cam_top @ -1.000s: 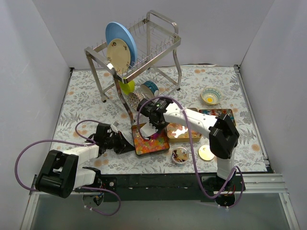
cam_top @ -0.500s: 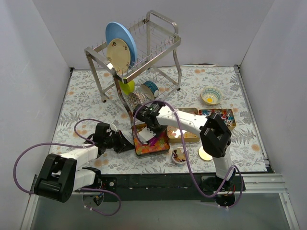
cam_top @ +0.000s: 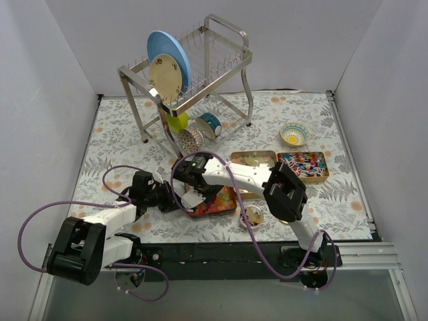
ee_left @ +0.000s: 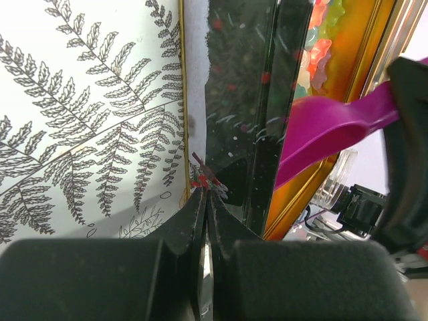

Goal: Pack the candies
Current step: Scoop the fake candies from the storage box.

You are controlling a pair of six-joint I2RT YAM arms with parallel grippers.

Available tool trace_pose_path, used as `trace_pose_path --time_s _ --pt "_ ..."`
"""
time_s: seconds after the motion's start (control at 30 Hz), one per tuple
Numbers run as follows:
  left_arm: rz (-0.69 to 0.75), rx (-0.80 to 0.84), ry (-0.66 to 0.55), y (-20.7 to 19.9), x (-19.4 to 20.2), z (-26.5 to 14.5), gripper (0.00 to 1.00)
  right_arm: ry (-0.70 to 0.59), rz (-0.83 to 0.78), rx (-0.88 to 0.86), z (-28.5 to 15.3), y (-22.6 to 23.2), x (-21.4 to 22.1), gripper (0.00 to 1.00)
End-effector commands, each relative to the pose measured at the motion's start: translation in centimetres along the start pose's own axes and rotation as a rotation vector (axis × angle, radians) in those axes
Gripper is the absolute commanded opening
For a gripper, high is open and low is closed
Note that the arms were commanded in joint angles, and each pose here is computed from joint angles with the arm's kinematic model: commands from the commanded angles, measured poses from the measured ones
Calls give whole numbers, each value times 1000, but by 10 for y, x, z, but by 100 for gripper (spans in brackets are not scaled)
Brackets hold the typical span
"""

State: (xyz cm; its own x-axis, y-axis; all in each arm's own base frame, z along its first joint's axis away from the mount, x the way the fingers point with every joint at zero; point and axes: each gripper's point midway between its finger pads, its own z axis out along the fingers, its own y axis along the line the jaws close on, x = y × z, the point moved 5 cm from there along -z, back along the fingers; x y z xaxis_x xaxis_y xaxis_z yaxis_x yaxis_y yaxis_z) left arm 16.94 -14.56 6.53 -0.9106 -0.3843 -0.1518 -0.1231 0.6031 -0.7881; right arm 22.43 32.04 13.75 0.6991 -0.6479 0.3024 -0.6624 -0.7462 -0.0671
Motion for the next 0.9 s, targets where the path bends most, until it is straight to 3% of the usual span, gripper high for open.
trace_pose_path --time_s 0.0,0.17,0.47,0.7,0.87 --pt "18 23 -13 -6 -3 -1 0 -84 111 -50 4 1 -19 1" --pt "20 7 -16 -5 -5 -1 0 -194 172 -90 12 20 -29 1" --pt "-27 -29 -35 0 -20 -8 0 -474 207 -7 12 35 -28 1" --pt "25 -6 -2 -11 -30 -13 0 -662 256 -13 3 34 -17 1" --pt "116 -31 4 -18 -40 -19 0 -729 261 25 -1 38 4 1"
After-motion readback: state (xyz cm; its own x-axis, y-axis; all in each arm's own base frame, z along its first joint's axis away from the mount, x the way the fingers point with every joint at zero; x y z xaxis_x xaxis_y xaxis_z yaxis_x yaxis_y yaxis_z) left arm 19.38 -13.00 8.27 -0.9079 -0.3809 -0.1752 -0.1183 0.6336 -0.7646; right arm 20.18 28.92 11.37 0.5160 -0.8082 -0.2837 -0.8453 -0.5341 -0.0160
